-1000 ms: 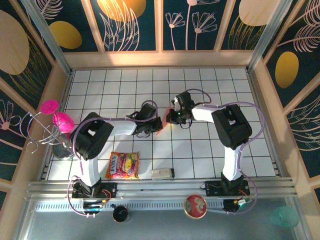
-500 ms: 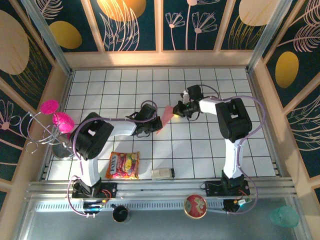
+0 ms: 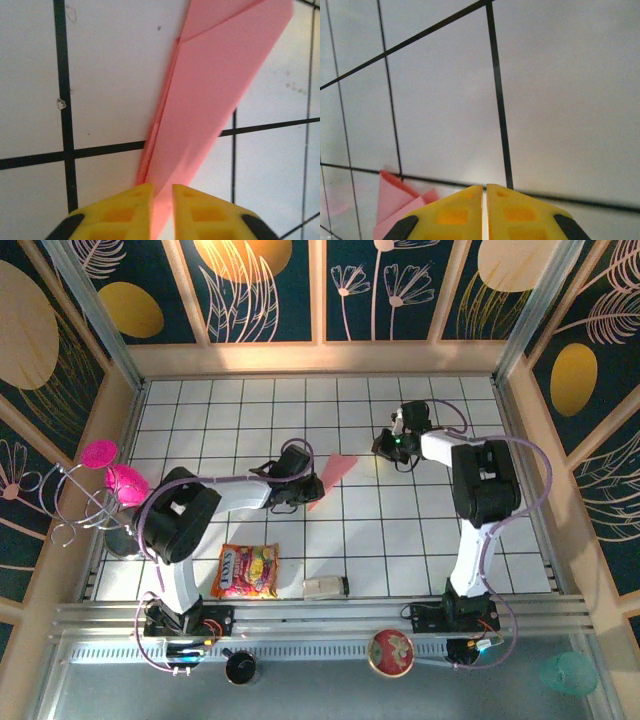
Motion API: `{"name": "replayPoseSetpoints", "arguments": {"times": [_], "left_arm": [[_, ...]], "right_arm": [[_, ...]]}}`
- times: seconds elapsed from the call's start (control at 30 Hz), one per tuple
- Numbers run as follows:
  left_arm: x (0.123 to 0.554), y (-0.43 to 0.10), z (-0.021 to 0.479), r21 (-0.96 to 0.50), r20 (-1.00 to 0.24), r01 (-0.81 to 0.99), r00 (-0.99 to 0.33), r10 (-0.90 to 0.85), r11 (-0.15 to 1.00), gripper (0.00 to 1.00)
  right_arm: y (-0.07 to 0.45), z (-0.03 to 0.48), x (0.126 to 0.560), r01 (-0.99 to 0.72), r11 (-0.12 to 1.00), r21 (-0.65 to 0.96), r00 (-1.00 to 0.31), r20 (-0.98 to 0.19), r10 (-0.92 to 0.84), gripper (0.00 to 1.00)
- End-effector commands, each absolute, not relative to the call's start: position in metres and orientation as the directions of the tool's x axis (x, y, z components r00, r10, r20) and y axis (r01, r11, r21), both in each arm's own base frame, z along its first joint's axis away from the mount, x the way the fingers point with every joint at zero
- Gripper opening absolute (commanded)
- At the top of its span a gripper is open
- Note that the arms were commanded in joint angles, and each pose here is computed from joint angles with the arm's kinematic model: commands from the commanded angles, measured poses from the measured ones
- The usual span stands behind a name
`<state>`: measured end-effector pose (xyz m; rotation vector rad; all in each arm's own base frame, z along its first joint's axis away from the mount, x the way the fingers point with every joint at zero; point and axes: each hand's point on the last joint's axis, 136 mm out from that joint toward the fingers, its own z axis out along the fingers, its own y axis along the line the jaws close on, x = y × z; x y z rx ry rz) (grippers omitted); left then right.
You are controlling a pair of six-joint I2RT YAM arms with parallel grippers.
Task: Fold a paper plane with a square sheet of paper (pick it up from the middle)
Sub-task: Fold the wing for the fifth time at the center of the table, then turn over a paper plane at the center of the table.
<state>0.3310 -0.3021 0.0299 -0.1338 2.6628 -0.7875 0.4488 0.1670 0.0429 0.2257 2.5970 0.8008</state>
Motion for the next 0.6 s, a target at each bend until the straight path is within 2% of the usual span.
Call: {"name": "replayPoseSetpoints", "arguments": {"times": [0.0,0.1,0.23,0.43,0.57], "left_arm": [[0.347,-0.303,0.084,-0.565,-0.404,0.06,-0.89,-0.212,0.823,0.26],[0.352,-0.288,0.106,-0.56,-0.453,0.054,-0.856,-0.25,0.827,0.39],[0.355,-0.251,0.105,-0.547,-0.473,-0.011,-0.821,-0.319,0.837,0.53],[0.349,-0.205,0.093,-0.523,-0.483,-0.094,-0.786,-0.386,0.847,0.78],[0.346,-0.19,0.088,-0.513,-0.497,-0.117,-0.767,-0.405,0.85,0.91]], "right_arm": [[0.169,0.079,0.438,-0.011,0.853,0.522,-0.863,-0.436,0.255,0.19],[0.174,0.083,0.419,0.005,0.881,0.473,-0.857,-0.453,0.247,0.33],[0.196,0.085,0.396,0.007,0.906,0.422,-0.857,-0.465,0.223,0.49],[0.242,0.071,0.373,0.004,0.944,0.329,-0.876,-0.454,0.162,0.54],[0.266,0.062,0.372,0.01,0.968,0.249,-0.871,-0.473,0.131,0.6]]}}
